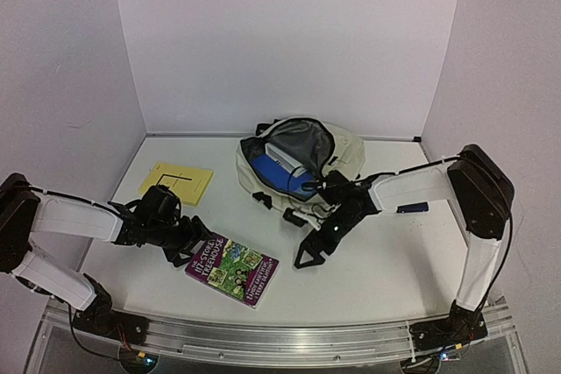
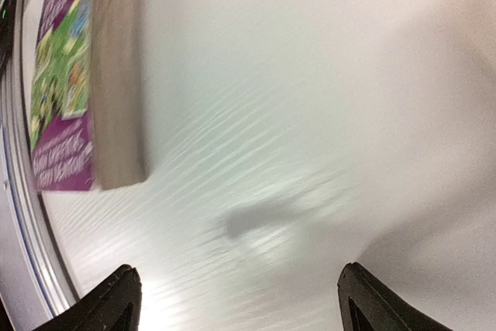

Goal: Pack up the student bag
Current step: Move the student bag to the center of the board, then pick up the book from the center of the board.

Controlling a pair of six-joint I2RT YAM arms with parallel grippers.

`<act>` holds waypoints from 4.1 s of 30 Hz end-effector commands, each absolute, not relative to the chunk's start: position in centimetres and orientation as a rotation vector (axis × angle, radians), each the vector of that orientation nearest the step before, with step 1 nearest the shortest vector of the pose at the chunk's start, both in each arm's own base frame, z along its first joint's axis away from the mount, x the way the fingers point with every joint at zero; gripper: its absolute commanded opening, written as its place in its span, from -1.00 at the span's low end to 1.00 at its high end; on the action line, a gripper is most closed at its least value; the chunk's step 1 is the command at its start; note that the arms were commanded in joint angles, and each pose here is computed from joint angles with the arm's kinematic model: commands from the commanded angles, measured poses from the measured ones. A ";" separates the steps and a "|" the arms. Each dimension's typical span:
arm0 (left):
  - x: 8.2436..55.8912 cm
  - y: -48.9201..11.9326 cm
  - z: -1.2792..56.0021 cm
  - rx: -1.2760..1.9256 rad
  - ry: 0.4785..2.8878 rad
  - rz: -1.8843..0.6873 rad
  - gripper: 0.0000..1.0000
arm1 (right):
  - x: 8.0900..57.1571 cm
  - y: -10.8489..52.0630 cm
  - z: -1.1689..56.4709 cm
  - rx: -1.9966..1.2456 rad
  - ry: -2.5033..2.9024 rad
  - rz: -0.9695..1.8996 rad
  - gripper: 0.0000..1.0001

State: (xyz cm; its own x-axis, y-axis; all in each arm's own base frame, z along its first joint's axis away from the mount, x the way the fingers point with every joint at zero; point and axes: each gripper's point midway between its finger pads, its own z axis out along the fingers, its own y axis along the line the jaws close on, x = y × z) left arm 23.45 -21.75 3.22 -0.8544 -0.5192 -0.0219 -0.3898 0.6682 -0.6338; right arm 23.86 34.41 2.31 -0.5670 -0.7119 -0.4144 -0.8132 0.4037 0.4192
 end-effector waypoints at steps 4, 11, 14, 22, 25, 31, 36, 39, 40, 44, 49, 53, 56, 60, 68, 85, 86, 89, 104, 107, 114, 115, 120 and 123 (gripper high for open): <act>23.3 -21.4 3.4 -0.793 2.652 -0.944 0.62 | 17.1 37.5 1.9 -1.651 2.386 0.912 0.47; 22.8 -22.4 3.5 -0.710 2.659 -0.980 0.62 | 16.4 40.9 2.0 -1.608 2.430 1.129 0.42; 22.7 -24.1 3.7 -0.632 2.667 -1.041 0.60 | 18.5 42.5 3.0 -1.546 2.411 1.155 0.40; 23.0 -28.2 4.0 -0.456 2.636 -1.181 0.48 | 28.9 39.5 4.9 -1.164 2.492 1.124 0.21; 23.4 -29.4 4.2 -0.399 2.625 -1.217 0.44 | 29.8 37.8 5.4 -1.102 2.512 1.097 0.15; 24.2 -30.6 3.2 -0.384 2.637 -1.233 0.40 | 26.8 37.1 5.2 -1.103 2.535 1.249 0.08; 24.4 -31.2 2.2 -0.389 2.649 -1.246 0.37 | 26.2 37.8 5.9 -1.053 2.561 1.377 -0.04; 24.5 -31.4 2.0 -0.396 2.648 -1.246 0.36 | 26.8 38.4 7.8 -1.058 2.507 1.391 -0.32; 24.6 -31.5 2.0 -0.394 2.646 -1.247 0.36 | 26.9 38.6 8.8 -1.064 2.480 1.392 -0.41; 24.8 -31.9 2.1 -0.379 2.640 -1.251 0.36 | 27.1 38.9 10.9 -1.061 2.426 1.395 -0.58; 24.9 -32.2 2.1 -0.359 2.631 -1.264 0.36 | 26.8 38.8 8.7 -1.062 2.479 1.358 -0.94; 24.3 -31.0 2.9 -0.344 2.606 -1.245 0.58 | 28.3 38.6 11.6 -1.041 2.405 1.329 -1.00; 23.8 -29.9 4.3 -0.289 2.567 -1.231 0.81 | 28.9 38.7 16.2 -1.047 2.289 1.335 -1.00; 23.0 -29.0 5.7 -0.233 2.532 -1.244 0.96 | 28.5 39.2 21.5 -1.054 2.168 1.407 -1.00; 22.1 -30.5 11.7 -0.041 2.323 -1.514 0.99 | 27.1 38.9 26.7 -1.080 2.044 1.476 -1.00; 22.0 -32.8 23.3 0.274 1.913 -1.714 0.21 | 24.1 38.8 27.0 -1.144 2.033 1.678 -1.00; 21.9 -32.6 23.4 0.274 1.903 -1.713 0.17 | 23.9 38.8 27.0 -1.146 2.037 1.699 -1.00; 21.8 -32.3 23.7 0.274 1.888 -1.702 0.13 | 23.4 38.8 26.8 -1.151 2.044 1.748 -1.00; 19.6 -31.6 25.4 0.406 1.870 -1.830 0.38 | 22.0 38.1 27.3 -1.163 2.039 1.818 -1.00; 19.0 -31.2 25.6 0.426 1.889 -1.849 0.43 | 21.8 38.0 27.3 -1.163 2.042 1.826 -1.00; 18.9 -30.2 25.9 0.420 1.916 -1.862 0.53 | 21.3 38.0 27.2 -1.170 2.046 1.852 -1.00; 18.7 -30.1 25.9 0.428 1.924 -1.871 0.54 | 21.3 38.0 27.2 -1.172 2.046 1.855 -1.00; 19.1 -29.5 25.2 0.395 1.971 -1.855 0.52 | 20.9 38.1 27.4 -1.181 2.042 1.856 -1.00; 19.1 -29.8 25.6 0.415 1.948 -1.894 0.34 | 20.6 38.4 26.8 -1.191 2.055 1.851 -1.00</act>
